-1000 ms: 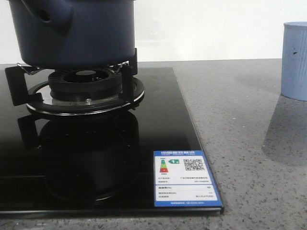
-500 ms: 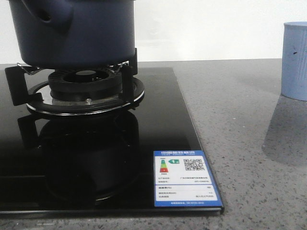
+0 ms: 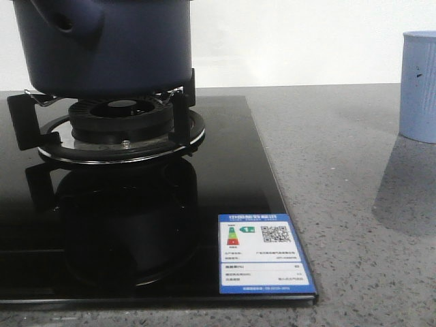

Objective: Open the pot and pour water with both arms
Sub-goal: 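Close the left gripper on the lid knob and lift the lid, then move the right gripper toward the light blue ribbed cup, then grasp the light blue cup with the right gripper and lift it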

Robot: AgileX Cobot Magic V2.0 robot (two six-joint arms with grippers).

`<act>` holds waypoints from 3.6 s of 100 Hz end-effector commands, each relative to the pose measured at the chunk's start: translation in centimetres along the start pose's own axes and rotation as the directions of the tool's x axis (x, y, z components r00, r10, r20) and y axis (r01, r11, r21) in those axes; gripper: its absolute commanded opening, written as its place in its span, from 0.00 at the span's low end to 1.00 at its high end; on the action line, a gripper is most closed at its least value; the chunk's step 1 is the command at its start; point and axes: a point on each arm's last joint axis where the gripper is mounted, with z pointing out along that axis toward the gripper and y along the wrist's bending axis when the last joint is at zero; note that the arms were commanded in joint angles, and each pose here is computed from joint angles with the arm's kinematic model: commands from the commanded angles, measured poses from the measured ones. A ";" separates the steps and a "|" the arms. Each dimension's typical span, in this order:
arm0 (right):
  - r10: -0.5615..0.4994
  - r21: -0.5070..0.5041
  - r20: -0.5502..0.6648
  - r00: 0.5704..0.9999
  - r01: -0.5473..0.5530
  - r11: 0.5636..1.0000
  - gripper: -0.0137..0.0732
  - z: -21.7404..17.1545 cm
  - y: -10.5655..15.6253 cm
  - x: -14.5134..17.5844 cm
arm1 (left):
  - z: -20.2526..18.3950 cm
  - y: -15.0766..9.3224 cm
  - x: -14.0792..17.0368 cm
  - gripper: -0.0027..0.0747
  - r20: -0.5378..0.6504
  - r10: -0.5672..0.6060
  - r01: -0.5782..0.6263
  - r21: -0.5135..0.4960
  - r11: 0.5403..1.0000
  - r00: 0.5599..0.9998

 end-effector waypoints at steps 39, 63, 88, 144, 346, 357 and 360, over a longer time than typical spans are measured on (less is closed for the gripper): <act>0.000 0.006 0.085 0.996 0.000 1.000 0.70 -0.4 0.1 -1.6 | -0.9 0.2 -2.8 0.56 0.151 0.004 0.000 -0.029 1.000 0.989; 0.000 0.006 0.085 0.996 0.000 1.000 0.70 -0.4 0.1 -1.6 | -2.0 0.4 -4.0 0.56 0.220 0.003 0.006 -0.040 0.999 0.976; -0.005 0.020 0.109 0.994 0.003 1.000 0.70 -0.3 -0.1 -1.8 | -4.3 1.5 -5.7 0.56 0.292 0.004 0.019 -0.075 0.997 0.956; -0.043 0.190 0.233 0.971 -0.002 0.982 0.70 2.0 -2.5 1.3 | -11.9 6.1 -8.8 0.57 0.387 0.052 0.057 -0.264 0.963 0.921; -0.023 0.369 0.157 0.987 -0.037 0.929 0.82 13.5 -6.6 1.7 | -13.4 7.0 -9.2 0.57 0.398 0.074 0.063 -0.319 0.946 0.914; -0.031 0.380 0.166 0.986 -0.035 0.924 0.82 13.7 -6.8 1.7 | -13.4 7.0 -9.2 0.57 0.398 0.074 0.063 -0.319 0.946 0.914; -0.034 0.383 0.172 0.985 -0.035 0.923 0.82 13.7 -6.8 1.7 | -13.4 7.0 -9.2 0.57 0.398 0.074 0.063 -0.319 0.946 0.914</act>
